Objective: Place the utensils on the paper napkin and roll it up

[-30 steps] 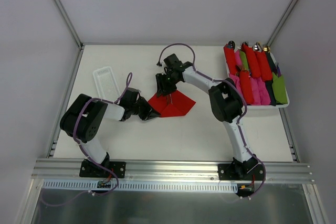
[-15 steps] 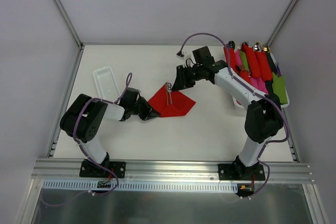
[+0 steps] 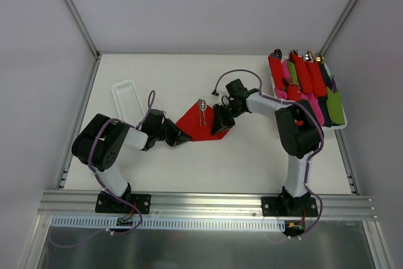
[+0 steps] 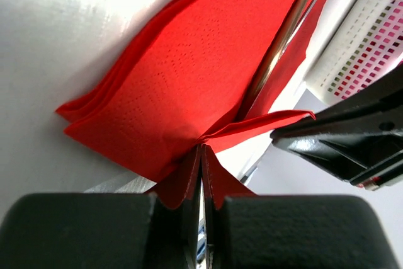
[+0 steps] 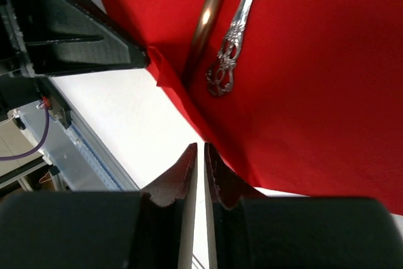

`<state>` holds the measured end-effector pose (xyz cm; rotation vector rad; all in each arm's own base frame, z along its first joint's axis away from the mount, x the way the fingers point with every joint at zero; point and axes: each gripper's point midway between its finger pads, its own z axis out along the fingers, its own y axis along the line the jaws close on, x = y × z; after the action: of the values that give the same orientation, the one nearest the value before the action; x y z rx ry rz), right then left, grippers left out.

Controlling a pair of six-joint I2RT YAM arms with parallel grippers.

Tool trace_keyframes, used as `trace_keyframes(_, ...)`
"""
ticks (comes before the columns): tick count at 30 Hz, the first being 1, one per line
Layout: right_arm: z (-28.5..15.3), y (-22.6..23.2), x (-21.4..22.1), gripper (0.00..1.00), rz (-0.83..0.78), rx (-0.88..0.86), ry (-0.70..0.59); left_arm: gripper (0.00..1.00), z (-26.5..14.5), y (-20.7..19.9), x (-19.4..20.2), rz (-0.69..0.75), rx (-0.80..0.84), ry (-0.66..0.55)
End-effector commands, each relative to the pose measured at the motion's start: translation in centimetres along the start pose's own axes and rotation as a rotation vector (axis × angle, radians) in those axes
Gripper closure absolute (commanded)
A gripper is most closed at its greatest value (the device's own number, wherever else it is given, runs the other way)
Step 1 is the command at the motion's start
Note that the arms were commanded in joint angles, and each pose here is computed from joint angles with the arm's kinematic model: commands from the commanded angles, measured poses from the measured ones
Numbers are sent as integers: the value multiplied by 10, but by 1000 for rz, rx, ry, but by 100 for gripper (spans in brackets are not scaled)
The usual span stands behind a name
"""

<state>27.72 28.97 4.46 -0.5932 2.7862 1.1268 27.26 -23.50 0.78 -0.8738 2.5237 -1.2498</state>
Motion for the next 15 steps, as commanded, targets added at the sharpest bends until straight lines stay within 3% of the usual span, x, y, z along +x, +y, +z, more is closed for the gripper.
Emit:
trace_keyframes(1, 0, -9, -13, 89, -17, 38, -40, 100, -3, 59, 1, -83, -191, -45)
trace_keyframes(11, 7, -39, -13, 89, -12, 133, -3, 99, -10, 25, -3, 1, -53, -77)
trace_keyframes(15, 8, -40, -15, 89, -27, 142, 6, 87, -17, -4, -6, 123, 30, -81)
